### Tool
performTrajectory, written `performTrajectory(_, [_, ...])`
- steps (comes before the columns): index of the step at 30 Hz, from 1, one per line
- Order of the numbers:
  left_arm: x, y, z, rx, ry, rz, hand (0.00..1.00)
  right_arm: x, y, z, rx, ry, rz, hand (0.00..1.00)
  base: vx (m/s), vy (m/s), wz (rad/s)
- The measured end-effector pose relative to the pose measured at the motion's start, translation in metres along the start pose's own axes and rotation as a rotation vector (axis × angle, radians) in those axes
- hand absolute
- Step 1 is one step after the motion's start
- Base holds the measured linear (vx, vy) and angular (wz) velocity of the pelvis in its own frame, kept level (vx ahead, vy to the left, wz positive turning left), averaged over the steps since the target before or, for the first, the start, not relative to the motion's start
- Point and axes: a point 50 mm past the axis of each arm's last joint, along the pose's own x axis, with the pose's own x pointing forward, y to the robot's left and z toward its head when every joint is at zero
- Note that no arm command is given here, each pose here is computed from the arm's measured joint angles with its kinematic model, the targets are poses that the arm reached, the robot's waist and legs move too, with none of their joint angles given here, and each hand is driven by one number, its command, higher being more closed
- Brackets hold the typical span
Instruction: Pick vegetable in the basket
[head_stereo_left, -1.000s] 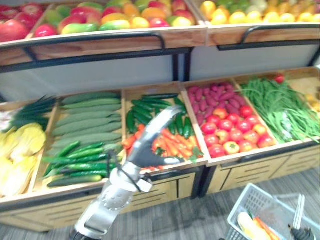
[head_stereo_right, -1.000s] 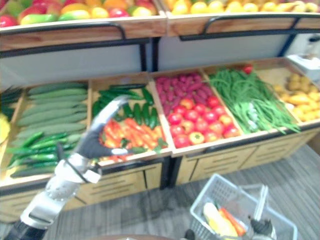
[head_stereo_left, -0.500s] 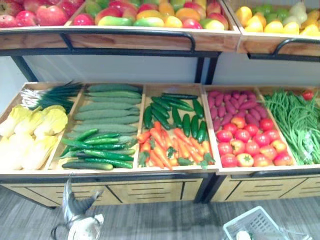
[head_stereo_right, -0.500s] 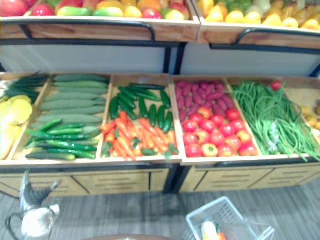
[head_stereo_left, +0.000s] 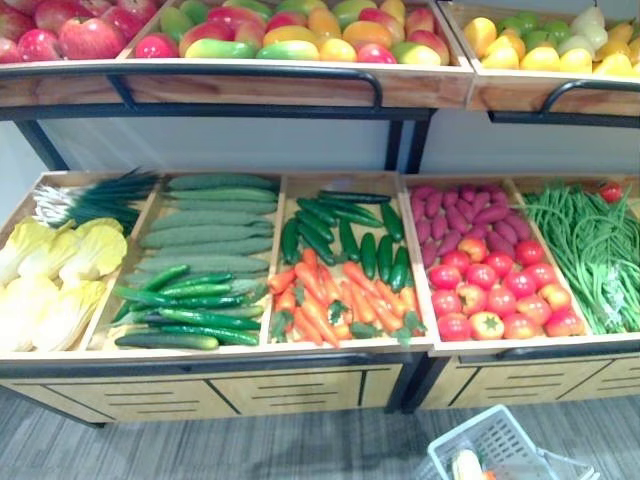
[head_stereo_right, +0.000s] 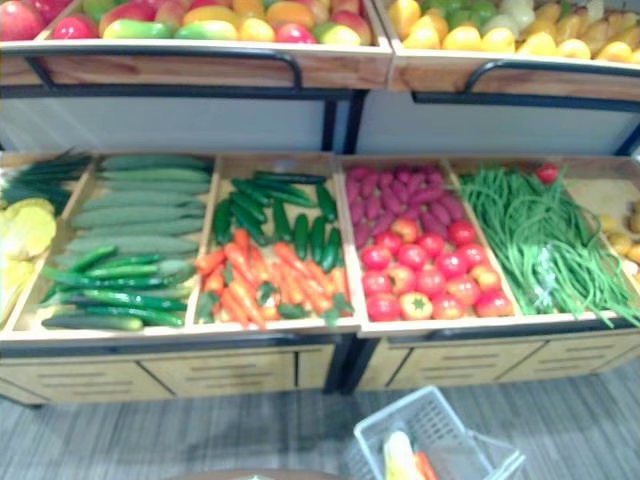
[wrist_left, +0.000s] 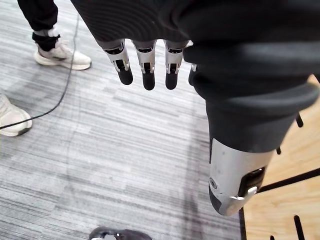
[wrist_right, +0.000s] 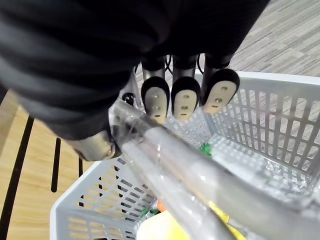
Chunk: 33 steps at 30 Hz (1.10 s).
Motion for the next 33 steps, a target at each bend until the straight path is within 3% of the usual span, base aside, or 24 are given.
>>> performTrajectory(5, [-0.008,-0.026,0.021,0.070,-0.102,-0.094,0.00,0.003,-0.001,0.012,0.015,-0.037,-0.007,1.00,-0.04,0.112,-0.33])
performTrajectory(9, [-0.016,-0.047,0.051,0.164,-0.238,-0.176,0.00,-0.007,0.026,0.046,0.014,-0.183,0.068,1.00,-0.20,0.234,-1.42])
performTrajectory(11, [-0.015,-0.048,0.060,0.194,-0.281,-0.184,0.00,-0.013,0.040,0.070,0.022,-0.270,0.107,1.00,-0.27,0.228,-1.89])
performTrajectory(20, [-0.010,-0.038,0.068,0.263,-0.334,-0.188,0.00,-0.015,0.061,0.104,-0.085,-0.346,0.161,1.00,-0.13,0.017,-1.64])
performTrajectory(25, [-0.015,-0.048,0.064,0.244,-0.314,-0.218,0.00,-0.004,0.041,0.108,-0.118,-0.344,0.108,1.00,-0.10,-0.304,-1.20])
performTrajectory(33, [-0.012,-0.044,0.060,0.256,-0.286,-0.193,0.00,-0.002,0.030,0.066,-0.192,-0.265,0.100,1.00,-0.04,-0.212,-0.47])
